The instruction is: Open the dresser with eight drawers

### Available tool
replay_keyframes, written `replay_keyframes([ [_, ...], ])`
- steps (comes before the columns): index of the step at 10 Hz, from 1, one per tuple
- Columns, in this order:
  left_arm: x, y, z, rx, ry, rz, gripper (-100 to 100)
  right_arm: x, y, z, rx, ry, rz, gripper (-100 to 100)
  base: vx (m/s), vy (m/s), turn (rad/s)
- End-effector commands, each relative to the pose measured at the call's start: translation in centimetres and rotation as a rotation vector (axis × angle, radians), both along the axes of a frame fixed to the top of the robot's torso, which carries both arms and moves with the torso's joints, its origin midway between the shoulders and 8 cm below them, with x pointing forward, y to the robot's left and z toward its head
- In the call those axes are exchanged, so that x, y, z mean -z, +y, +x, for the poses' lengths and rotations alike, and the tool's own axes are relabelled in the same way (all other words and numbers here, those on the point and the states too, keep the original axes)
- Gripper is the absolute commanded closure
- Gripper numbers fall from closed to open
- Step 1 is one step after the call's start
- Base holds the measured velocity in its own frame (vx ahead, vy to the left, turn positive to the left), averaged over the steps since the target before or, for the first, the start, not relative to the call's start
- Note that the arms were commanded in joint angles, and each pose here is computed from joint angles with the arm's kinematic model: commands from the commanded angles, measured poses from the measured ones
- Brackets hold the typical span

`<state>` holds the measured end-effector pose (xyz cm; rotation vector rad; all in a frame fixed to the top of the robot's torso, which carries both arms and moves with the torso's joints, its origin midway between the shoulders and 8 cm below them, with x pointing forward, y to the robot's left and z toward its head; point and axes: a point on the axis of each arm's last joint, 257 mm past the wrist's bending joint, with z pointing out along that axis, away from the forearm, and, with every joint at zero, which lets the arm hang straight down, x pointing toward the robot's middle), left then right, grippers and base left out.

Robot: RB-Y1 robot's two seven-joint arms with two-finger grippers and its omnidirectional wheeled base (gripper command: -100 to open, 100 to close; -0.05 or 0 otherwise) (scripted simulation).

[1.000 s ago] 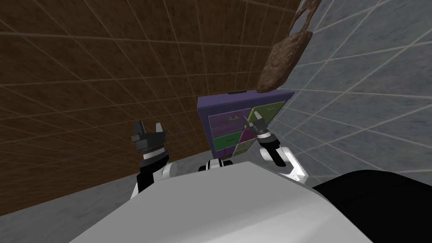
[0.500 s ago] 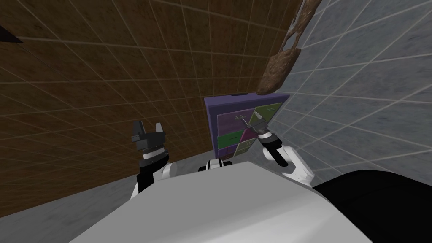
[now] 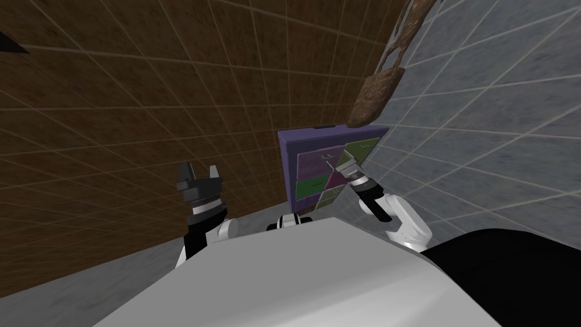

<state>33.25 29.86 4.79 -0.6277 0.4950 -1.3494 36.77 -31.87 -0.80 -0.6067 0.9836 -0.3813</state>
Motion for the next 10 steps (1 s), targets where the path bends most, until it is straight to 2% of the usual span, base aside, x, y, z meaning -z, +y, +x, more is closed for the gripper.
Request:
replay_keyframes([
  [1, 0.0, 0.0, 0.0, 0.0, 0.0, 0.0, 0, 0.5, -0.8, 0.3, 0.054, -0.004, -0.126, -100, -0.003, 0.046, -0.024],
  [6, 0.0, 0.0, 0.0, 0.0, 0.0, 0.0, 0, 1.3, -3.2, 1.0, 0.178, -0.014, -0.45, -100, -0.003, 0.074, -0.046],
  [10, 0.0, 0.0, 0.0, 0.0, 0.0, 0.0, 0, 1.5, -4.5, 1.3, 0.238, -0.025, -0.624, -100, -0.006, 0.052, -0.029],
])
